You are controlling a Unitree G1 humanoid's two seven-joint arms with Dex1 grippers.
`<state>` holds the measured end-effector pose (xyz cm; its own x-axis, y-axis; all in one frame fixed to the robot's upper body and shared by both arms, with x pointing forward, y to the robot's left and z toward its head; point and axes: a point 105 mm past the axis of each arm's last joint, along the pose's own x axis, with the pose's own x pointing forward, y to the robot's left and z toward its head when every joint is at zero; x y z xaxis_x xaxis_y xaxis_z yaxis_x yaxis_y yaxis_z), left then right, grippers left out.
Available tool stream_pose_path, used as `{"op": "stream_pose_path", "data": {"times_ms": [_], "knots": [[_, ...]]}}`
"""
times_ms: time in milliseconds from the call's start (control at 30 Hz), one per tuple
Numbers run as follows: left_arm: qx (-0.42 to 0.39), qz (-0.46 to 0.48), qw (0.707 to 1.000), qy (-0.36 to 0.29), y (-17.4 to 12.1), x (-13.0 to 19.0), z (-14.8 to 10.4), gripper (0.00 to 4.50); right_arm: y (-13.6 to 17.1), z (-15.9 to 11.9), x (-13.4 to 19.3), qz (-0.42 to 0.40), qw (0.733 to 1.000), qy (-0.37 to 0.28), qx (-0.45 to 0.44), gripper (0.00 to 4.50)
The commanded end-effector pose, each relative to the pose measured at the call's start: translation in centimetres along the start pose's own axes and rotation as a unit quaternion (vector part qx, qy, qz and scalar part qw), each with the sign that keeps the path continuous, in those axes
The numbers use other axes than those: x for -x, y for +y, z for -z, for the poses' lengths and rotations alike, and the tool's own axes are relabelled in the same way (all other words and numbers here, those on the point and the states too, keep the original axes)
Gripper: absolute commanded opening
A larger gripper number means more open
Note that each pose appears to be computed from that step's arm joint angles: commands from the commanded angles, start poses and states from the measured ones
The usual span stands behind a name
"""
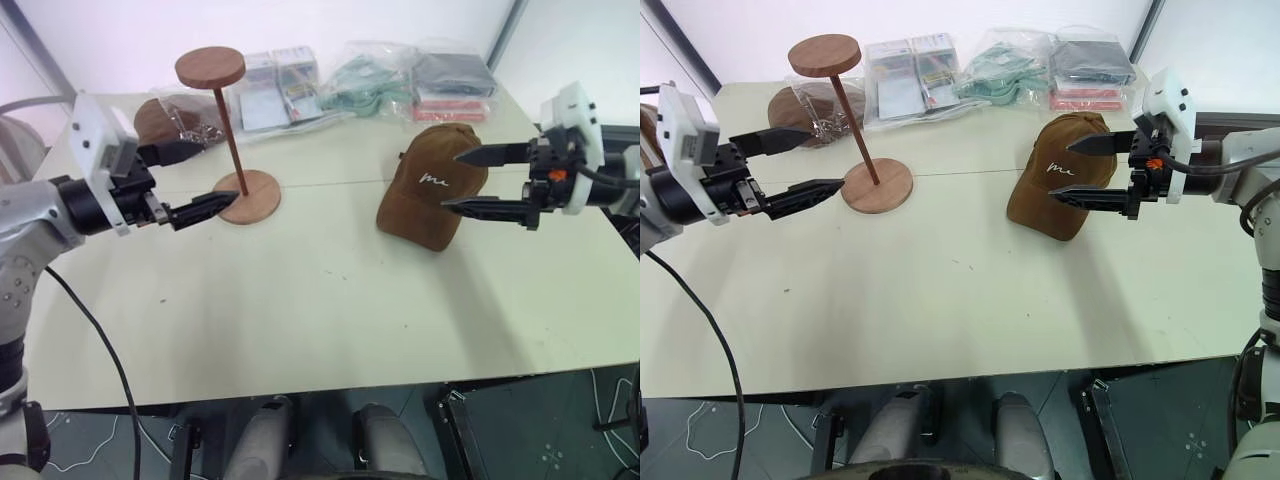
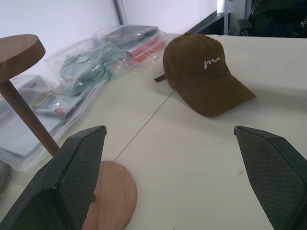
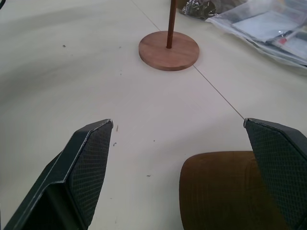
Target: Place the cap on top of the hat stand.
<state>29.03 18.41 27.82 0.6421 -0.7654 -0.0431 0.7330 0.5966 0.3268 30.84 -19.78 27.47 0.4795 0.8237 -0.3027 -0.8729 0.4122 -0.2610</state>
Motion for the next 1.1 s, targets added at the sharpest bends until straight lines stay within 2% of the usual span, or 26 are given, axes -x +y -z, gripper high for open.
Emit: {"op": "stream_pose_path", "data": {"times_ms": [33,633,1100], "knots": [[-0.019,-0.012,1.0,-0.018,0.3,0.5,-1.5,4.5,0.0,-1.2,1.0,0.013,1.0,-0.004,0.026,4.48],[0.0,-0.006,1.0,-0.028,-0.1,0.0,-1.2,4.5,1.3,-0.8,1.0,0.008,1.0,0.002,0.012,4.48],[0.001,-0.005,1.0,-0.026,-0.4,-0.3,-0.9,4.5,1.0,-1.1,0.5,0.017,0.999,-0.002,0.027,4.48]]}}
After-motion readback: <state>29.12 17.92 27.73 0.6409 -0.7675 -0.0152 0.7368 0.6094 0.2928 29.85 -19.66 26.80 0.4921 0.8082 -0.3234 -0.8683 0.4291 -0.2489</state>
